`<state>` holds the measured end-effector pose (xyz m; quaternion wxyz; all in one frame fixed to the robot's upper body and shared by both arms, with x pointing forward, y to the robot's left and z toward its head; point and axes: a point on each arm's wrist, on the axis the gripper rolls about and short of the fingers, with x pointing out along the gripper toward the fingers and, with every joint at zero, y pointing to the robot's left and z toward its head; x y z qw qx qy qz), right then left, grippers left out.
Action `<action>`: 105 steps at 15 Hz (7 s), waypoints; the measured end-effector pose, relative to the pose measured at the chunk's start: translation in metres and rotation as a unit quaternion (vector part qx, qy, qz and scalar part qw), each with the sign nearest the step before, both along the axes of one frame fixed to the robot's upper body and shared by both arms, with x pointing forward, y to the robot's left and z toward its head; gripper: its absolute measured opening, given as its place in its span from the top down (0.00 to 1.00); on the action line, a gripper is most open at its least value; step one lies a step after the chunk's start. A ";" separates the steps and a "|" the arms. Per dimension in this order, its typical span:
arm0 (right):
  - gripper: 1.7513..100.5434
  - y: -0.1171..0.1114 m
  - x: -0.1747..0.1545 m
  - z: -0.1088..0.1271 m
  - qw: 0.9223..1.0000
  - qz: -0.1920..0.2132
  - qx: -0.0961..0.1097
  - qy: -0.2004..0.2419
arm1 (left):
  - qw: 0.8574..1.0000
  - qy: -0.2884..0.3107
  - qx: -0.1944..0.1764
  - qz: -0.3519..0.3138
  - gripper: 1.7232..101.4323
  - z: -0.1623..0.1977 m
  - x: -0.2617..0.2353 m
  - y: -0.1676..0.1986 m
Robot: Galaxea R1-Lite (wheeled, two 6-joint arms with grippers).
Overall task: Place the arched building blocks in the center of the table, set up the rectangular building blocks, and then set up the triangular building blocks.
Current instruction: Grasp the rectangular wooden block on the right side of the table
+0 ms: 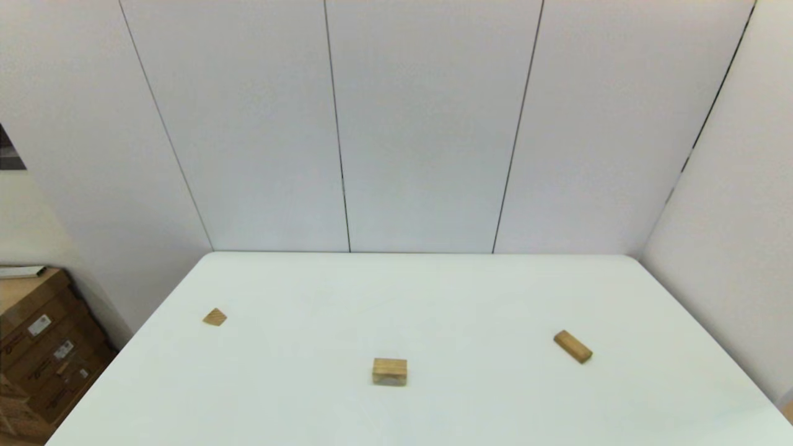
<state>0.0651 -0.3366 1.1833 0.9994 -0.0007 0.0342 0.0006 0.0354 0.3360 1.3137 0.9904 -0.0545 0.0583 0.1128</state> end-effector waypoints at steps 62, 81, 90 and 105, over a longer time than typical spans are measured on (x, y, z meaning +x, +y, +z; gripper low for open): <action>0.03 0.020 0.289 0.018 0.914 0.072 0.003 0.399 | 0.992 -0.023 0.048 -0.117 0.04 -0.130 0.029 -0.002; 0.03 0.012 0.351 -0.072 0.889 0.000 0.024 0.458 | 0.992 -0.023 0.048 -0.117 0.04 -0.130 0.029 -0.002; 0.03 0.011 0.358 -0.085 0.898 -0.005 0.022 0.439 | 0.992 -0.023 0.049 -0.117 0.04 -0.130 0.029 -0.002; 0.03 0.011 0.362 -0.097 0.903 -0.026 0.009 0.430 | 0.992 -0.023 0.048 -0.117 0.04 -0.130 0.029 -0.002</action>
